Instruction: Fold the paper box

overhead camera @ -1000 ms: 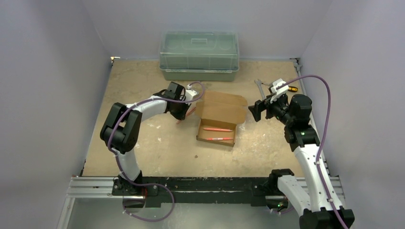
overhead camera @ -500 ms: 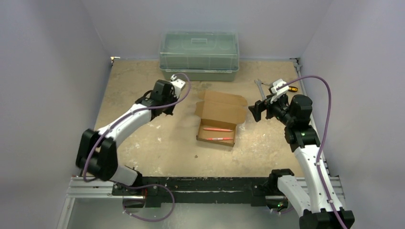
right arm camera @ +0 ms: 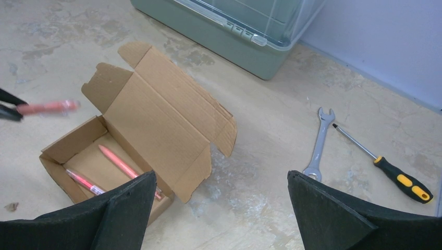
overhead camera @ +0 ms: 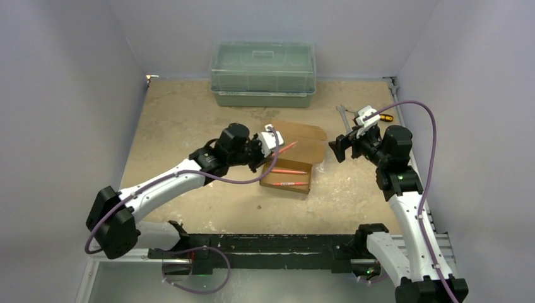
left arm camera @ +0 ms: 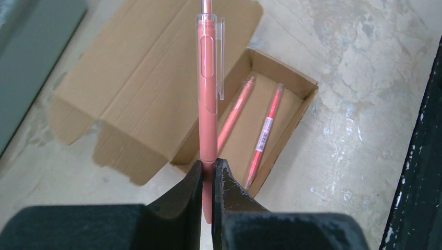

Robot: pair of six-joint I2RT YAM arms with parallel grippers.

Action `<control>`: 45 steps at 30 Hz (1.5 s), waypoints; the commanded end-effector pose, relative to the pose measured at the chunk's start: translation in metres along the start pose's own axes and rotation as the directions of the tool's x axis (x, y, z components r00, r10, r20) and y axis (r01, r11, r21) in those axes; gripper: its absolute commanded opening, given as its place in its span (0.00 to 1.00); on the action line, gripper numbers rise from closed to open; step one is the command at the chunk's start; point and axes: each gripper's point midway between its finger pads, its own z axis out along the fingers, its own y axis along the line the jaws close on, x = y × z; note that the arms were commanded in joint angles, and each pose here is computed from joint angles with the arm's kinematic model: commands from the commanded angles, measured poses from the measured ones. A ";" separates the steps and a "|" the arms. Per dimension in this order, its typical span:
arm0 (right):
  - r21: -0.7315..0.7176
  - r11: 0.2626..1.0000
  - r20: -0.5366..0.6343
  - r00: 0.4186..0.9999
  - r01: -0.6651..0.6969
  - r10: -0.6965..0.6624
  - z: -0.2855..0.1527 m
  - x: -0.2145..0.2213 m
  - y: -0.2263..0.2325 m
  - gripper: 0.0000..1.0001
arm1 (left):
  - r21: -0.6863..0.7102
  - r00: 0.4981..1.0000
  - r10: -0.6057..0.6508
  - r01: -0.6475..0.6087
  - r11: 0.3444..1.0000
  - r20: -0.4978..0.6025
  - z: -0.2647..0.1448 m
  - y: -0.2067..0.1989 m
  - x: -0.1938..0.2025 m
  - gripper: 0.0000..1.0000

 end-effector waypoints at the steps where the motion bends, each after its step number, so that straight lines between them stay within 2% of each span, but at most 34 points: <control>1: -0.016 1.000 0.005 1.000 0.016 -0.016 0.001 0.000 0.001 0.99 | 0.102 0.993 0.118 -0.120 0.987 0.027 0.028 -0.025 -0.006 0.00; 8: -0.024 1.000 0.010 1.000 0.014 -0.013 0.001 -0.001 0.003 0.99 | 0.147 0.975 0.214 -0.204 0.968 -0.058 0.063 -0.040 0.012 0.00; 16: -0.026 1.000 0.009 1.000 0.012 -0.011 0.001 0.000 0.003 0.99 | 0.105 0.964 0.218 -0.204 0.973 -0.151 0.077 -0.035 0.040 0.02; 23: -0.025 1.000 0.005 1.000 0.009 -0.008 0.001 0.002 0.003 0.99 | 0.043 0.965 0.186 -0.181 0.983 -0.186 0.080 -0.026 0.047 0.17; 27: -0.036 0.999 0.001 1.000 0.005 -0.005 0.002 0.003 0.005 0.99 | 0.002 0.972 0.165 -0.167 0.986 -0.167 0.075 -0.022 0.041 0.23; 28: -0.050 0.999 -0.002 1.000 0.001 -0.001 0.002 0.004 0.007 0.99 | -0.022 0.980 0.153 -0.158 0.987 -0.127 0.069 -0.020 0.032 0.26; 30: -0.055 0.998 -0.004 1.000 -0.001 0.001 0.003 0.005 0.008 0.99 | -0.051 0.986 0.132 -0.137 0.989 -0.100 0.063 -0.018 0.025 0.27; 33: -0.066 0.998 -0.013 1.000 -0.005 0.004 0.004 0.008 0.009 0.99 | -0.168 0.998 0.019 -0.028 0.985 -0.057 0.046 0.000 0.015 0.27; 35: -0.095 0.995 -0.020 1.000 -0.008 0.006 0.006 0.010 0.013 0.99 | -0.233 0.988 -0.143 0.154 0.960 0.067 0.031 0.023 0.002 0.28; 37: -0.129 0.991 -0.037 0.999 -0.019 0.015 0.009 0.017 0.018 0.98 | -0.227 0.916 -0.348 0.388 0.893 0.198 0.009 0.047 -0.001 0.29; 39: -0.153 0.988 -0.054 0.998 -0.022 0.014 0.012 0.024 0.021 0.96 | -0.219 0.832 -0.464 0.535 0.816 0.305 -0.013 0.065 0.006 0.32; 42: -0.182 0.983 -0.050 0.998 -0.033 0.024 0.016 0.026 0.025 0.94 | -0.256 0.736 -0.532 0.658 0.709 0.420 -0.036 0.086 0.016 0.42; 45: -0.085 0.991 -0.035 0.994 -0.108 0.105 0.018 0.016 0.005 0.88 | -0.298 0.702 -0.578 0.706 0.643 0.416 -0.038 0.096 0.036 0.41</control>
